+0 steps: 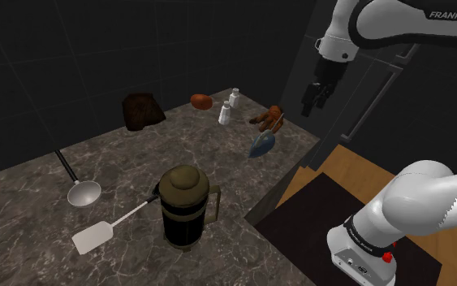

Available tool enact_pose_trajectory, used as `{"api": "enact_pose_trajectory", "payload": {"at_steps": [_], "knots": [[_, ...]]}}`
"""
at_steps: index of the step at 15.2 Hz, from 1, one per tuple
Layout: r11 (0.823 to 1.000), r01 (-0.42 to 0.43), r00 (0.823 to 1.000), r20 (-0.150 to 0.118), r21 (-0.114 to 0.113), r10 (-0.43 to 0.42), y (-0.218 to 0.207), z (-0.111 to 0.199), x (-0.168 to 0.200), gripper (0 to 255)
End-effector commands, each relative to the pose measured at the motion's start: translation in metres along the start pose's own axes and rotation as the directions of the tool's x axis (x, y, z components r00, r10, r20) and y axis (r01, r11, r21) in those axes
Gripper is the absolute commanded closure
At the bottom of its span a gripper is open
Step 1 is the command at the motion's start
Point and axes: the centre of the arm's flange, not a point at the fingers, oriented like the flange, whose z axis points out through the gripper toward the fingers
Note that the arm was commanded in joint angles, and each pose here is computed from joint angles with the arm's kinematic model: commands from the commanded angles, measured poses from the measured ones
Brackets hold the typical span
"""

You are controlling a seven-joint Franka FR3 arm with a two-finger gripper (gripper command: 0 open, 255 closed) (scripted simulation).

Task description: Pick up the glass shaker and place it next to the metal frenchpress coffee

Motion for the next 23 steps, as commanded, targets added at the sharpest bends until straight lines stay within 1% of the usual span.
{"api": "enact_pose_trajectory", "payload": {"at_steps": [1,6,12,17,23], "knots": [[1.0,0.01,1.0,-0.025,0.009,-0.009,0.007,0.014,0.02,0],[0.999,0.034,0.996,-0.078,0.032,-0.032,0.014,0.045,0.071,0],[0.996,0.065,0.988,-0.143,0.058,-0.057,0.019,0.078,0.133,0],[0.993,0.092,0.978,-0.196,0.077,-0.076,0.021,0.103,0.187,0],[0.987,0.126,0.961,-0.261,0.099,-0.096,0.022,0.129,0.254,0]]}}
